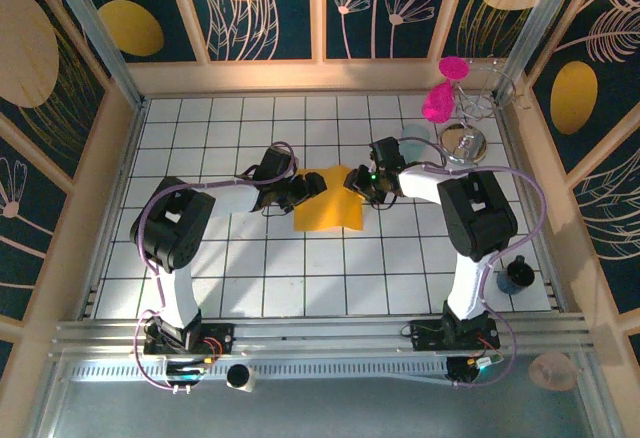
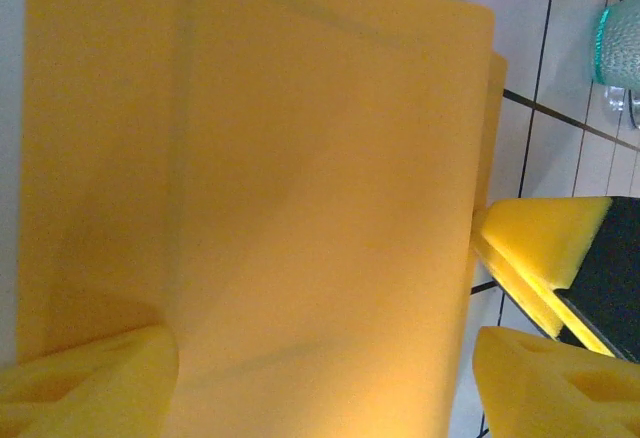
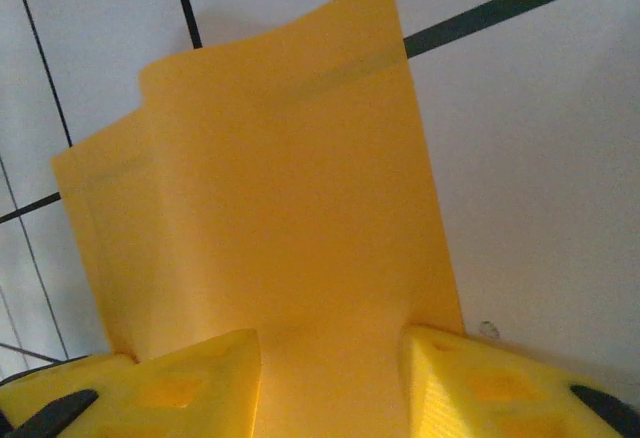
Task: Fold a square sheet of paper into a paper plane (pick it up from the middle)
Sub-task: First fold in half a square sheet of paper at the center of the table.
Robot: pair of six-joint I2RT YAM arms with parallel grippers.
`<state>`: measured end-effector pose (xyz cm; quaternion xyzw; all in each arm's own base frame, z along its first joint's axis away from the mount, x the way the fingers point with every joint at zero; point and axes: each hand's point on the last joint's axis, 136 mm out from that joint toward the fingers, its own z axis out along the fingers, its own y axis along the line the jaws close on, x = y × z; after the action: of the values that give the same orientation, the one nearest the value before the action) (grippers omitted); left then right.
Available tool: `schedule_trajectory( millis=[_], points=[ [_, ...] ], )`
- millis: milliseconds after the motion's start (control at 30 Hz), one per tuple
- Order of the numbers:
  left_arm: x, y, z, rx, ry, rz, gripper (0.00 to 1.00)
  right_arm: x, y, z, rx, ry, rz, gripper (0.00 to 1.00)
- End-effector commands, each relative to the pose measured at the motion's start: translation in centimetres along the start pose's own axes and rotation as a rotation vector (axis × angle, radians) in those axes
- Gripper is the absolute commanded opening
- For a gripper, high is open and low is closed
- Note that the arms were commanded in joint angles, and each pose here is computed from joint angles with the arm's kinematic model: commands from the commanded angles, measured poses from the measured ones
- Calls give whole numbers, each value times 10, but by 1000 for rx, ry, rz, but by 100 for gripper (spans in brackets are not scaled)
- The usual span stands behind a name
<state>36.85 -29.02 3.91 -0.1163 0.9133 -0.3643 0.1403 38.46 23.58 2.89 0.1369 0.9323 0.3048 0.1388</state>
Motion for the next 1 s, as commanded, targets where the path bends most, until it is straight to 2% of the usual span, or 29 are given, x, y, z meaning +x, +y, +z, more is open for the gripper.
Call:
schedule_trajectory(
  millis=[0, 233, 600, 700, 833, 967],
  points=[
    [12, 18, 2, -55, 24, -14, 81, 14, 0, 10, -36, 55, 28, 41],
    [11, 12, -3, -37, 12, 6, 84, 22, 18, 21, -91, 90, 12, 34],
    [11, 25, -2, -105, 19, 14, 82, 36, 40, 34, -151, 137, -12, 30],
    [11, 28, 0, -122, 26, 13, 79, 35, 42, 32, -158, 134, -11, 29],
    [9, 28, -1, -126, 17, 19, 69, 23, 44, 19, -176, 86, -5, 29],
    [4, 20, -5, -106, -8, 60, 54, 1, 49, -10, -236, -5, 8, 30]
  ],
)
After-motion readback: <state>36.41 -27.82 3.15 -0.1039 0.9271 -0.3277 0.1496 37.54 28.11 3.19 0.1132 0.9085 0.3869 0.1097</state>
